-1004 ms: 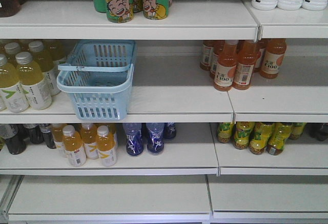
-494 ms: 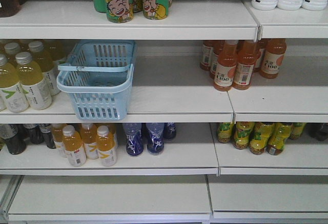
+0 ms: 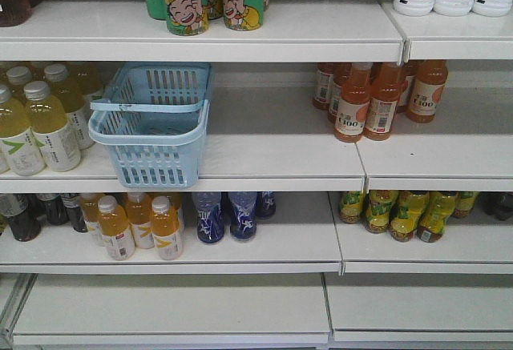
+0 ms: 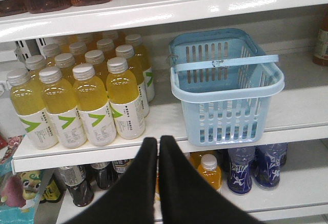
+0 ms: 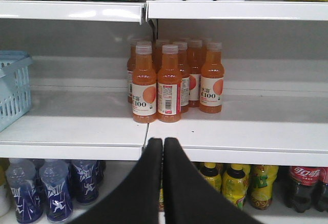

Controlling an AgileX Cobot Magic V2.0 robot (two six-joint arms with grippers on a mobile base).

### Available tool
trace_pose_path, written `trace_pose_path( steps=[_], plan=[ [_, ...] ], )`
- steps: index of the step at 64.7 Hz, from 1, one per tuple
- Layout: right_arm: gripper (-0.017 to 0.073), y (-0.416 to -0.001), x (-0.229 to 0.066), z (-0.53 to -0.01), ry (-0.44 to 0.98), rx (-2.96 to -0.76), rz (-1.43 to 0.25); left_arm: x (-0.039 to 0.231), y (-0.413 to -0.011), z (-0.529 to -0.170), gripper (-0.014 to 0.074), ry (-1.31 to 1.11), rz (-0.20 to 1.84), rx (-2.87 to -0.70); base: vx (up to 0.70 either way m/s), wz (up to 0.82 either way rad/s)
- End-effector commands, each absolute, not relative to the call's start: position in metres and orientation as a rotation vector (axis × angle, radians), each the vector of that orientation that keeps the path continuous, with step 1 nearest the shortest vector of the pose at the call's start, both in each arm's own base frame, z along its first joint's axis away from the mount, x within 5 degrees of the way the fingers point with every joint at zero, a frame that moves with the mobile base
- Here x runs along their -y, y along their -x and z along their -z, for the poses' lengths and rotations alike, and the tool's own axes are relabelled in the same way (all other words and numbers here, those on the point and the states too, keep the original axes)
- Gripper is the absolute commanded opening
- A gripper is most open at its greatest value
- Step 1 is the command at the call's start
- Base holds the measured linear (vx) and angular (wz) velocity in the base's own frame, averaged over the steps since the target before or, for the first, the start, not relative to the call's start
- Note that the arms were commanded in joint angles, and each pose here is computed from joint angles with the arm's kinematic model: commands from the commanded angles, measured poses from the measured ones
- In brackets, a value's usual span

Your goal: Place coke in basket with both arms

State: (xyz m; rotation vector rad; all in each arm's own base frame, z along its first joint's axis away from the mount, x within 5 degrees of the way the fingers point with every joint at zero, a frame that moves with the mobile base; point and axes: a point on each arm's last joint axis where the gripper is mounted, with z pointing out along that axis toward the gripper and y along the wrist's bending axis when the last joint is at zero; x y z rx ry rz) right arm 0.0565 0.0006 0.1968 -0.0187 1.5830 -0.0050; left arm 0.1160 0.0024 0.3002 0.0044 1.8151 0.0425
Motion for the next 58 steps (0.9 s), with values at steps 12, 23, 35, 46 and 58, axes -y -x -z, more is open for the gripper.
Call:
trace_pose_path(
  steps=[12, 23, 35, 46, 58],
  plan=[
    [-0.001, -0.056, 0.0, -0.2, 0.02, -1.508, 0.021, -0.001, -0.126, -0.316, 0.0132, 0.004, -0.015, -1.72, 0.0, 0.0],
    [-0.001, -0.056, 0.0, -0.2, 0.02, -1.508, 0.021, -0.001, -0.126, -0.316, 0.0315, 0.006, -0.012, -1.72, 0.0, 0.0],
    [-0.001, -0.056, 0.0, -0.2, 0.02, -1.508, 0.021, -0.001, -0.126, -0.316, 0.0527, 0.015, -0.002, -1.72, 0.0, 0.0],
    [-0.001, -0.056, 0.0, -0.2, 0.02, -1.508, 0.021, 0.001, -0.127, -0.32, 0.0587, 0.194, 0.198, -1.662, 0.0, 0.0],
    [-0.001, -0.056, 0.0, -0.2, 0.02, -1.509, 0.021, 0.0, -0.15, -0.313, 0.0587, 0.7, 0.617, -1.583, 0.0, 0.0]
  ],
)
